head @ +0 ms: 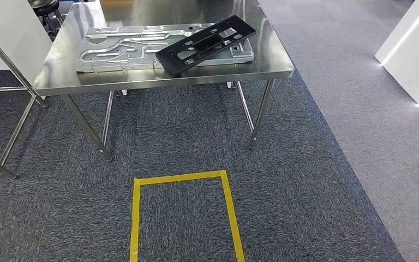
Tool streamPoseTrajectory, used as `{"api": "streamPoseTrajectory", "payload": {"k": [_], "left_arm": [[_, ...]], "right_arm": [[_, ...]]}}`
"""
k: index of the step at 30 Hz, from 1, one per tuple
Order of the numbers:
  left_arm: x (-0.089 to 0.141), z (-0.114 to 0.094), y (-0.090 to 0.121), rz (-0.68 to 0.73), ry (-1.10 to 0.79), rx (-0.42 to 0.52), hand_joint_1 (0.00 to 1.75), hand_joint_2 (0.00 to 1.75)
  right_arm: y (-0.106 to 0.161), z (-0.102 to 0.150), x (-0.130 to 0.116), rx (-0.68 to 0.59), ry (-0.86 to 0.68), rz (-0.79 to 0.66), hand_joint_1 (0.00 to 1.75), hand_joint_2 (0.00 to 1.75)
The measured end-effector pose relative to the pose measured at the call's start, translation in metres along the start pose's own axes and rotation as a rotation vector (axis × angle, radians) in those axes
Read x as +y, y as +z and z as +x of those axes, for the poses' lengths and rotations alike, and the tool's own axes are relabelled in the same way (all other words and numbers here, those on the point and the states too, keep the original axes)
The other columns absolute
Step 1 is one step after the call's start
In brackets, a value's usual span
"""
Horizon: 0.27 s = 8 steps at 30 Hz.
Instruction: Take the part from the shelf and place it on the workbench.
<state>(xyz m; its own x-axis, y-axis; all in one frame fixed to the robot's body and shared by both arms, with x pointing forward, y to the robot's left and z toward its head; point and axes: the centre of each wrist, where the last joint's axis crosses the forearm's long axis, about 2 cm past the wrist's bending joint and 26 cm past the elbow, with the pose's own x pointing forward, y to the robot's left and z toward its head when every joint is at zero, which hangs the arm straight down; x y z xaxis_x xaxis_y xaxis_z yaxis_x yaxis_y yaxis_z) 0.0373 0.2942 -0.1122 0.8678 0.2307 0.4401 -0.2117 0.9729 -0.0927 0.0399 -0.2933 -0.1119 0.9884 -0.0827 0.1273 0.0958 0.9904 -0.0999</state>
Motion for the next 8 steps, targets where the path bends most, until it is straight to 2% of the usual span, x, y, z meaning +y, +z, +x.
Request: {"api": "streamPoseTrajectory", "payload": {"k": [3, 4, 7, 8], "left_arm": [[-0.0001, 0.0000, 0.0000, 0.005, 0.002, 0.006, 0.00, 1.75], [0.0003, 0.0003, -0.0001, 0.007, 0.003, 0.005, 0.00, 1.75], [0.0015, 0.0019, -0.0006, 0.018, 0.005, -0.009, 0.00, 1.75], [0.0015, 0.0021, -0.0007, 0.020, 0.005, -0.012, 0.00, 1.75]], "right_arm": [[0.0000, -0.0005, -0.0002, 0.019, 0.002, -0.014, 0.00, 1.75], [0.0001, -0.0001, 0.0002, 0.020, 0.001, -0.017, 0.00, 1.31], [0.0002, 0.0011, 0.0014, 0.013, -0.008, -0.015, 0.00, 1.31], [0.0002, 0.0011, 0.0014, 0.012, -0.010, -0.014, 0.00, 1.75]]}}
